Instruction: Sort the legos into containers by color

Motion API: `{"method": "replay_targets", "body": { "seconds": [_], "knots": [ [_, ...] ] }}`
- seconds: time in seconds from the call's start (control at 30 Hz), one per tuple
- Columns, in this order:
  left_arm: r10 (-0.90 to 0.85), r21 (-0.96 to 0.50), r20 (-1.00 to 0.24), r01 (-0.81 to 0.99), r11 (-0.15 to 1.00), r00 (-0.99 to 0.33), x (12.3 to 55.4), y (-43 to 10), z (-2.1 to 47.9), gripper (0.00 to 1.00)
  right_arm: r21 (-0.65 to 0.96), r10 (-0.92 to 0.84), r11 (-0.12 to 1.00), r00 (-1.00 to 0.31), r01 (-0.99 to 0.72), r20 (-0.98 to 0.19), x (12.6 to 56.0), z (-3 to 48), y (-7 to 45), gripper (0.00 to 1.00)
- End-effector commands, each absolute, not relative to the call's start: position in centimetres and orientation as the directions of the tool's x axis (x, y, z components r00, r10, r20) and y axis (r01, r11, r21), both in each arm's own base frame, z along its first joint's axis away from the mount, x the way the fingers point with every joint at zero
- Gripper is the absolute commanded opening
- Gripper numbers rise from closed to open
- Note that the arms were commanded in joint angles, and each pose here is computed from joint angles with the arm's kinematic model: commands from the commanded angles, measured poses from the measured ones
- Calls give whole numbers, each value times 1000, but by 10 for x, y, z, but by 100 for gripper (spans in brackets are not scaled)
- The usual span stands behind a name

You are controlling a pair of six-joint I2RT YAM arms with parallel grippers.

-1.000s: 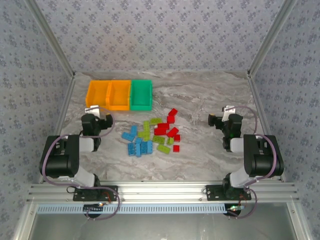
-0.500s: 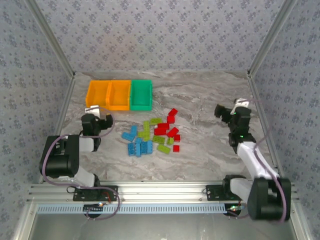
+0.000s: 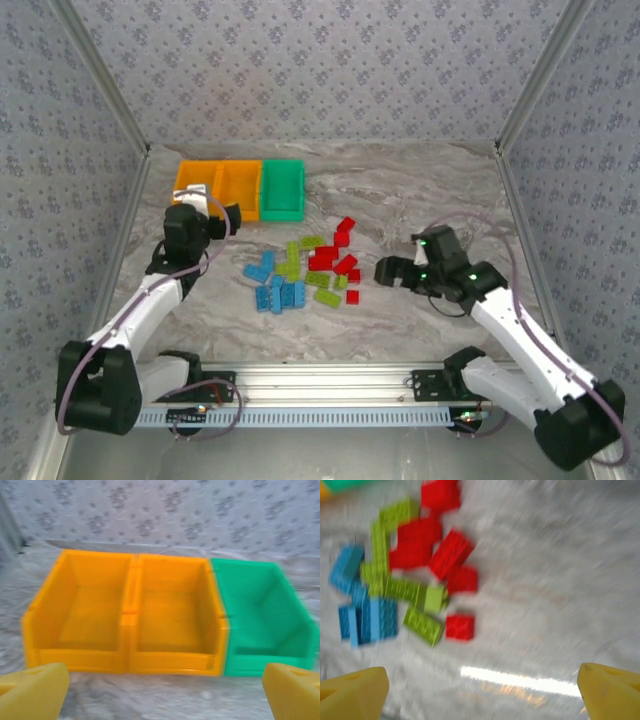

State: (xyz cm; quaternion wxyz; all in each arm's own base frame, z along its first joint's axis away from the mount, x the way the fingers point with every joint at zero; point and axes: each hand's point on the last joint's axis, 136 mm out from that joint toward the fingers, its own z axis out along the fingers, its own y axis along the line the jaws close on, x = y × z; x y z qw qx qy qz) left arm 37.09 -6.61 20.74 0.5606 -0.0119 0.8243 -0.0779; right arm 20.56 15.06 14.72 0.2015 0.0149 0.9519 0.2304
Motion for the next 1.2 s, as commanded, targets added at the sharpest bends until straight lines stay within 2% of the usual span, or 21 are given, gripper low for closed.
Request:
{"method": "replay_targets", "body": {
  "seconds": [0.0, 0.1, 0.27, 0.37, 0.5, 0.8, 1.0, 1.17],
  "knots": [
    [-122, -243, -810, 140, 960, -573, 335, -111, 192, 99, 408, 37, 910, -968, -70, -248, 171, 140, 169, 100],
    [-58, -235, -740, 176, 956, -670, 309, -139, 180, 99, 408, 24, 908, -964, -90, -266, 172, 137, 186, 100],
    [-99, -267, -585, 76, 961, -805, 280, -141, 144, 99, 419, 41, 903, -953, -93, -301, 182, 140, 195, 100],
    [-90, -267, -549, 73, 961, -831, 279, -144, 127, 95, 398, 37, 911, -943, -105, -332, 190, 136, 194, 100],
    [6, -212, -505, 130, 969, -863, 291, -154, 113, 90, 389, 39, 917, -948, -91, -315, 197, 128, 196, 100],
    [115, -107, -357, 163, 981, -927, 310, -164, 70, 75, 353, 42, 933, -956, -67, -290, 201, 115, 195, 100],
    [128, -98, -313, 166, 981, -941, 315, -169, 54, 60, 352, 58, 935, -959, -46, -279, 196, 107, 189, 100],
    [141, -87, -285, 172, 981, -948, 317, -172, 43, 43, 347, 67, 937, -955, -39, -288, 195, 110, 183, 100]
  ]
}}
